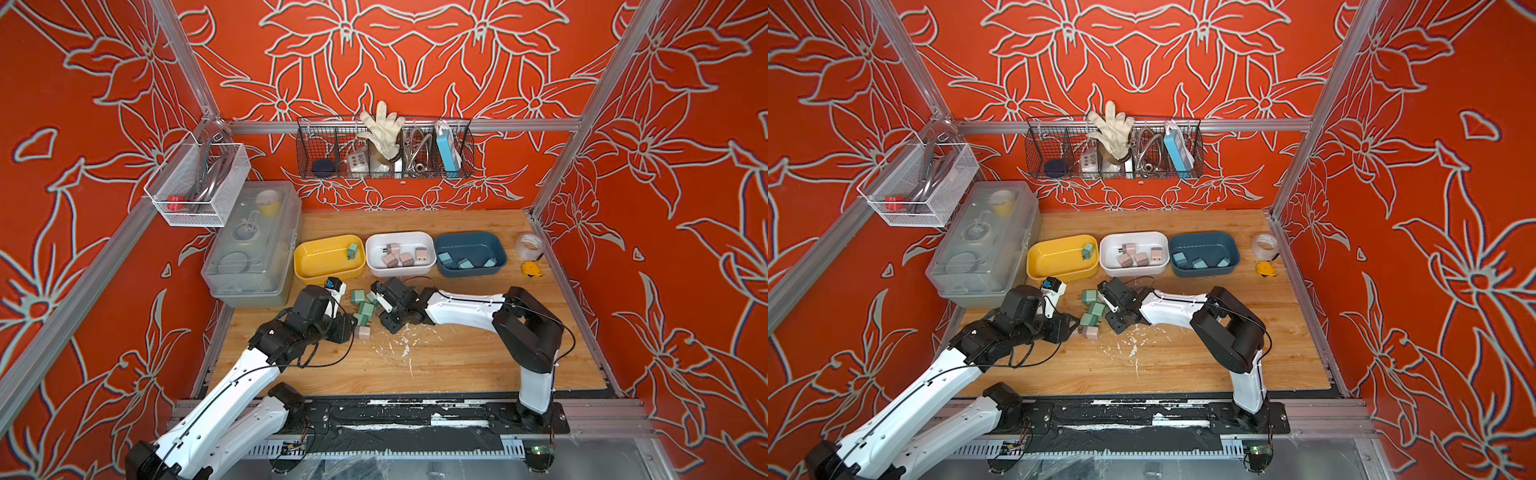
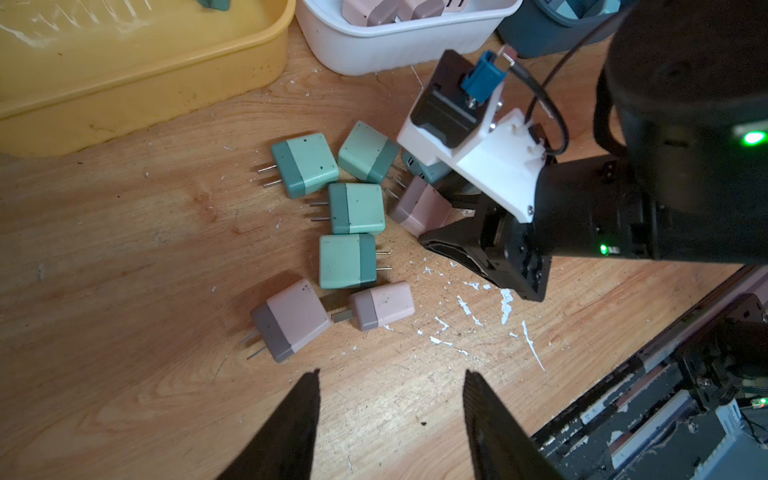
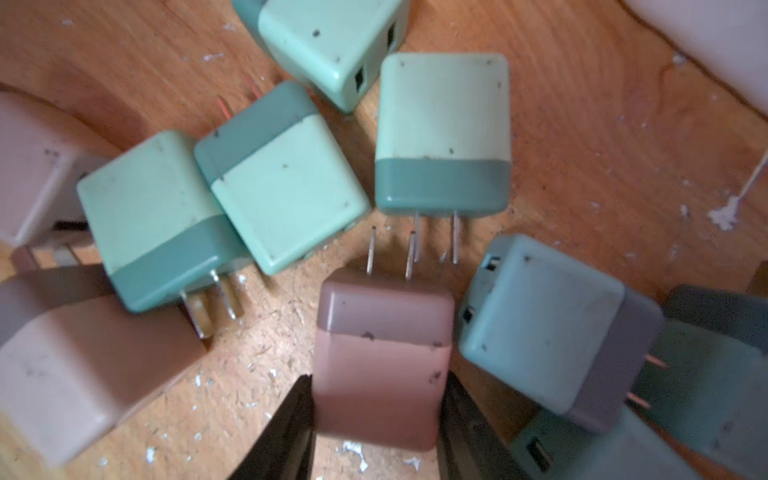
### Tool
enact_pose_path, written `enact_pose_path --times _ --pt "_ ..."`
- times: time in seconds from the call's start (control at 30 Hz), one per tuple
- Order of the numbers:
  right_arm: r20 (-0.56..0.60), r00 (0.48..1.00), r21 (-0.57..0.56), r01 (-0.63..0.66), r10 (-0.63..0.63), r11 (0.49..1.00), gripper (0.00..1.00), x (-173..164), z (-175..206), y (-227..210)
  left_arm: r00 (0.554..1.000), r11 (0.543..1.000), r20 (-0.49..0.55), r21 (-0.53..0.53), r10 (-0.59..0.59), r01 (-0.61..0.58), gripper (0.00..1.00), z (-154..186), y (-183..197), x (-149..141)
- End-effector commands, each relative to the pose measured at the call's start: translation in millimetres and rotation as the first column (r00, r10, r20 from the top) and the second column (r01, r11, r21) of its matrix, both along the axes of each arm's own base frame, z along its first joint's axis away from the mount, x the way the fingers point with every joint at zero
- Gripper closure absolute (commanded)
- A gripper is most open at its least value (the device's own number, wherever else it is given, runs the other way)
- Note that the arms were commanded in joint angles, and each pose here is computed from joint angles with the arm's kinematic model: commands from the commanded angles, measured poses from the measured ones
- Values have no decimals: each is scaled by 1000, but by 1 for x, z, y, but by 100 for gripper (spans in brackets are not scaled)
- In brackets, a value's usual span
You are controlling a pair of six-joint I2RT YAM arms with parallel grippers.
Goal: Place the plugs by color into the storage box
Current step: Pick up the plug from the center of the board, then place the plug in the storage box.
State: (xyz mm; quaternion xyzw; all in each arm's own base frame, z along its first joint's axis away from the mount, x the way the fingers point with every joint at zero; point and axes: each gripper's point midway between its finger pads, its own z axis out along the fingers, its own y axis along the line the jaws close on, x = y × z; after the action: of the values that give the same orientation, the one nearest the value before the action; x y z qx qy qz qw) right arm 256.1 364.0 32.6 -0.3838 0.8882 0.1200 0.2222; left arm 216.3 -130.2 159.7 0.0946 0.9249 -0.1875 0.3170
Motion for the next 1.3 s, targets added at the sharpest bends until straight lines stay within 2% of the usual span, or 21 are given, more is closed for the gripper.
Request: enact_pose_path --times 0.0,0.23,0.43,0.67,0.83,1.0,1.27 --pt "28 998 43 -64 63 997 73 -8 9 2 1000 1000 14 -18 -21 21 44 3 -4 -1" --pt "47 987 74 -154 151 985 74 -29 8 -12 1000 999 14 -37 -25 25 44 4 -7 -1" --pt "166 981 93 -120 103 988 77 -18 39 -24 1000 998 14 -61 -23 23 44 13 -11 1" --pt "262 963 104 -93 63 990 80 -14 70 -48 997 998 64 -55 -35 38 43 32 -18 19" --pt "308 951 131 -24 -18 991 85 10 102 -72 994 998 101 -43 -49 53 43 48 -26 36" --pt "304 944 200 69 -128 977 87 41 125 -94 987 998 144 -9 -67 69 43 59 -31 49" --pt "328 925 177 140 -193 974 97 81 144 -100 978 992 169 65 -121 112 42 58 -43 63"
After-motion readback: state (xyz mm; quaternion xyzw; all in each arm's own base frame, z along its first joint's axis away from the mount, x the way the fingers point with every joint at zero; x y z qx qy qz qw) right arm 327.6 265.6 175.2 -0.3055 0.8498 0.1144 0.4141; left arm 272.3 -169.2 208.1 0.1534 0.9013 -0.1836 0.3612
